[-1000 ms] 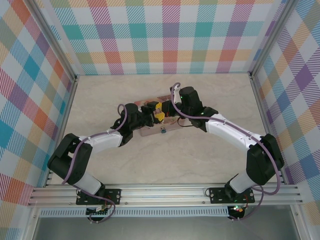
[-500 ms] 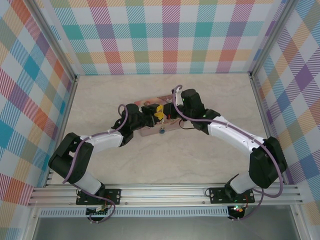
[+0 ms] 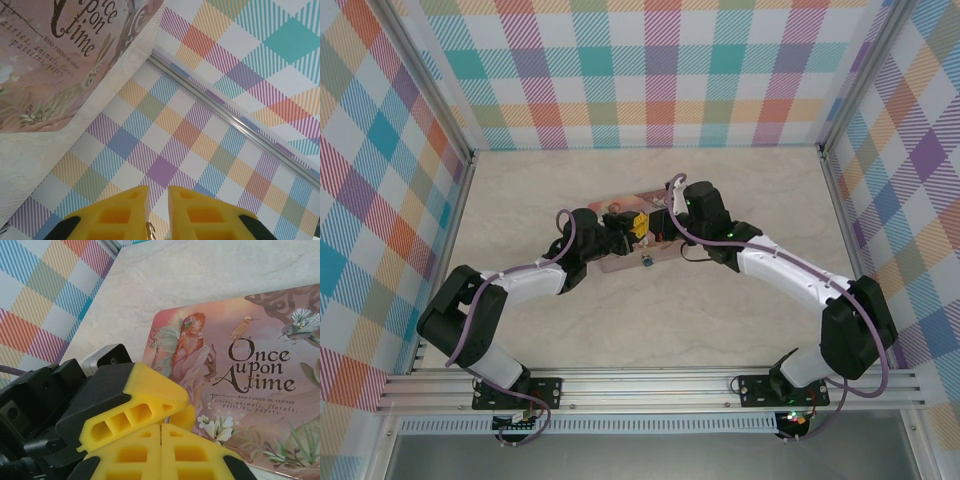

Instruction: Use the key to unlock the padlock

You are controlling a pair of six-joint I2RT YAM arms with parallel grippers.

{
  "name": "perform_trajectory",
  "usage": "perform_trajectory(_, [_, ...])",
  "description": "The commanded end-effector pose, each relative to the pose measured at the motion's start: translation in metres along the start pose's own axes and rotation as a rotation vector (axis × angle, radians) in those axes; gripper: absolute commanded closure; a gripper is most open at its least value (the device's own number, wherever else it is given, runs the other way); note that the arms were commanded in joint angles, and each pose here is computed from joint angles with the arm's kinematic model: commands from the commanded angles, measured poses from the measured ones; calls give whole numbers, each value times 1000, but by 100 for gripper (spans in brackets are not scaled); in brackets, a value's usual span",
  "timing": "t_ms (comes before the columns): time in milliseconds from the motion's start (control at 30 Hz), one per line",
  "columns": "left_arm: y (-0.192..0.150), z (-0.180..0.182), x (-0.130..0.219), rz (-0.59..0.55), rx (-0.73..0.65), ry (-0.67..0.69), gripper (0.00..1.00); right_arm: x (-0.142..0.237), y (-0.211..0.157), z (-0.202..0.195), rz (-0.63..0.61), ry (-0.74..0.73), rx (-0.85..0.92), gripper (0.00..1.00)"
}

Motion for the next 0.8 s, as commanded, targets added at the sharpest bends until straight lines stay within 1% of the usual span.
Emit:
perform_trajectory(0, [-3, 0, -2, 23, 84, -22, 84, 10, 8, 7, -43, 14, -4, 99])
perform_trajectory(167, [-4, 0, -2, 24, 83, -23, 88, 9, 6, 6, -35, 8, -5, 99])
perform_trajectory(267, [-3, 1, -3, 23, 82, -22, 93, 8, 4, 5, -30, 7, -6, 99])
perform_trajectory(433, [-3, -1, -3, 16, 32, -22, 100, 13, 4, 3, -41, -10, -1, 97])
perform_trajectory(500, [-6, -7, -2, 7, -46, -37, 100, 18, 5, 3, -49, -6, 12, 95])
perform_trajectory(567, [-13, -18, -2, -1, -187, -51, 100, 26, 7, 1, -62, 11, 22, 90])
perform_trajectory(733, [-29, -44, 7, -66, -569, -52, 100, 54, 15, -3, -121, 121, 11, 69])
perform_trajectory(767, [-34, -51, 11, -80, -653, -58, 100, 61, 17, -4, -136, 153, 14, 63])
Point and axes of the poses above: each hand's point on the last joint's axis, 136 mm out from that joint toward the fingers, its own x axis back along the fingers, its own z axis along the line the jaws close on, y = z × x, the point moved 3 cm from there along x, back along the fingers, and after that the axes turned 10 degrees about x, right-handed, at the moved point
